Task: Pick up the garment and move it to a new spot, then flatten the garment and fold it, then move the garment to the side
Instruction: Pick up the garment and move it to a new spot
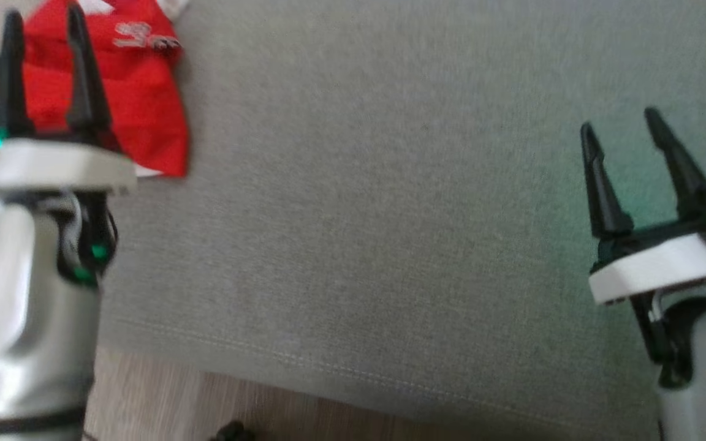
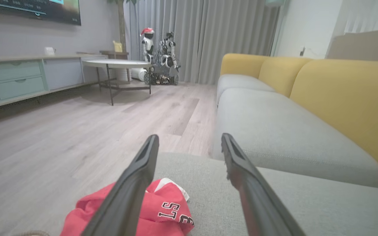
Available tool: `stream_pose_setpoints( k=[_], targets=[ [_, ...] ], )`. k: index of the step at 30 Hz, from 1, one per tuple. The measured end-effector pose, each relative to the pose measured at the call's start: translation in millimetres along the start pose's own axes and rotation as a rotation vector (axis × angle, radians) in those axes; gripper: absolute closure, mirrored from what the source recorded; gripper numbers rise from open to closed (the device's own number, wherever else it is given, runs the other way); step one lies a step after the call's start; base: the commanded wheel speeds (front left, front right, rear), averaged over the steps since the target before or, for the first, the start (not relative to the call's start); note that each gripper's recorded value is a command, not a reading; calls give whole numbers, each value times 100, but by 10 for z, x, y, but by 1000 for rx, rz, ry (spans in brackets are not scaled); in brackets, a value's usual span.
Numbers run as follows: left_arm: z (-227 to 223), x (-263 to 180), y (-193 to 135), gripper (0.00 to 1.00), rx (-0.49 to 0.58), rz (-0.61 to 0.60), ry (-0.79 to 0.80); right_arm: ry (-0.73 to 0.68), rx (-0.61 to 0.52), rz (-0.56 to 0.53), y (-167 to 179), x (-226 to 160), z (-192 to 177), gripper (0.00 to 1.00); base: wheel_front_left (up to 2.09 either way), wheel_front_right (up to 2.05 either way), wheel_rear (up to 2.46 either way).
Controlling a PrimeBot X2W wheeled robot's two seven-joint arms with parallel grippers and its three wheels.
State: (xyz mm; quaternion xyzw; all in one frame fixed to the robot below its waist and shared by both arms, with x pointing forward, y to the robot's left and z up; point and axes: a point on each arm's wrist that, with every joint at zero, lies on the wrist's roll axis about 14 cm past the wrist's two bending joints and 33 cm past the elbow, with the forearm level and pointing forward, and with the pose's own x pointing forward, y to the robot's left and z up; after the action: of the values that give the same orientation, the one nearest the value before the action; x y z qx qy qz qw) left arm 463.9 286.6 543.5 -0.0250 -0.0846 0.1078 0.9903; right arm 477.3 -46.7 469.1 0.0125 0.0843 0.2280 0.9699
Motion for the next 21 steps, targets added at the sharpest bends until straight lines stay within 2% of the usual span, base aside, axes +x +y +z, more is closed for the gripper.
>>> stream_pose_setpoints(
  k=[6,10,12,13,17,18,19,20,21],
  targets=[
    [-835,364,39,0,36,-16,204,49,20,-10,-145,212,-300,0,0,0,0],
    [-1425,291,72,0,54,-17,376,88,29,-26,-221,214,-480,0,0,0,0],
    [-1543,256,73,0,54,-18,414,88,29,-32,-245,205,-496,0,0,0,0],
    [-1751,177,96,0,62,-14,489,95,29,-42,-280,190,-530,0,0,0,0],
    [-1957,72,114,0,65,-14,585,95,31,-49,-303,185,-538,0,0,0,0],
    [-2001,60,132,31,65,-7,620,88,36,-50,-302,179,-519,0,0,0,0],
    [-2001,60,132,86,65,-7,620,88,36,-50,-302,179,-519,0,0,0,0],
    [-1992,78,126,100,63,-10,623,84,36,-52,-302,171,-509,0,0,0,0],
    [-1975,95,123,100,63,-11,622,82,36,-54,-304,163,-497,0,0,0,0]
  ],
)
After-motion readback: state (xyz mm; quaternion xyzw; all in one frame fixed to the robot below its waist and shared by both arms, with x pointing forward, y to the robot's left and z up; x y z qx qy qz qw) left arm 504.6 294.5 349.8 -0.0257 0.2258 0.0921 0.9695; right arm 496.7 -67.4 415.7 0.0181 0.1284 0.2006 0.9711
